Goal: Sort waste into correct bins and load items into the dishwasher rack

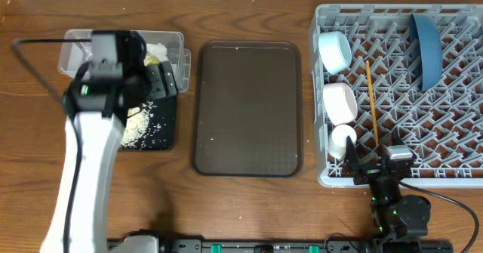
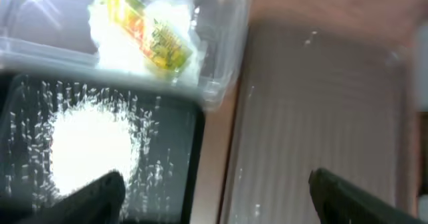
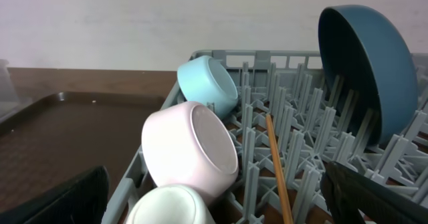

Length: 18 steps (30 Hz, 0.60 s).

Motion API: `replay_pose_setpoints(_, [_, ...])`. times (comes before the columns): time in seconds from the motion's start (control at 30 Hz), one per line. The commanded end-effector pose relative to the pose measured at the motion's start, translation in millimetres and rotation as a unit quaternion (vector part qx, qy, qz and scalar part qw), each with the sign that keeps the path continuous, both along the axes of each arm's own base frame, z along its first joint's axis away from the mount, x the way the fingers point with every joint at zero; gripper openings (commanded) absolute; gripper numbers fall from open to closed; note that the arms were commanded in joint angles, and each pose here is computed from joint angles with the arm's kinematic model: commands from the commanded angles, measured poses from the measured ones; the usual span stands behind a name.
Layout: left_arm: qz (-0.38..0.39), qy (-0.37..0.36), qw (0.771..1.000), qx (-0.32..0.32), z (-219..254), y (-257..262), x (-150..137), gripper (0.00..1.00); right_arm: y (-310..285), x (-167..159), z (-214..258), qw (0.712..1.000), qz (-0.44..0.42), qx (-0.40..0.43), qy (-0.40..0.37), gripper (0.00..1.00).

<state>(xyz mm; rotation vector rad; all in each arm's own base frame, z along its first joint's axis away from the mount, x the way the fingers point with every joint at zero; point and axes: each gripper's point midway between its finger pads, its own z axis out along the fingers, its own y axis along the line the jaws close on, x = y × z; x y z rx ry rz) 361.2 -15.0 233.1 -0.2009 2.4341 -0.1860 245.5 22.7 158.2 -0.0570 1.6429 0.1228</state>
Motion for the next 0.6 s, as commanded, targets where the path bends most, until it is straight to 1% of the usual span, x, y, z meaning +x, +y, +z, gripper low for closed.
replay_pose_setpoints(0.0, [-0.069,-0.075,0.995,0.022,11,-12,-14,0.90,1,0,0,1.000,0.002,-0.006,-0.003,0.99])
replay_pose_setpoints(0.13, [-0.071,-0.178,0.981,0.031,13,-12,-32,0.91,1,0,0,1.000,0.002,-0.006,-0.003,0.99])
replay_pose_setpoints(0.27, [-0.066,-0.258,0.963,0.037,1,-11,-60,0.90,1,0,0,1.000,0.002,-0.006,-0.003,0.99])
replay_pose_setpoints(0.37, [-0.063,-0.296,0.952,0.040,-18,-11,-81,0.91,1,0,0,1.000,0.002,-0.006,-0.003,0.99])
replay_pose_setpoints(0.57, [-0.060,-0.340,0.937,0.041,-54,-11,-105,0.90,1,0,0,1.000,0.002,-0.006,-0.003,0.99])
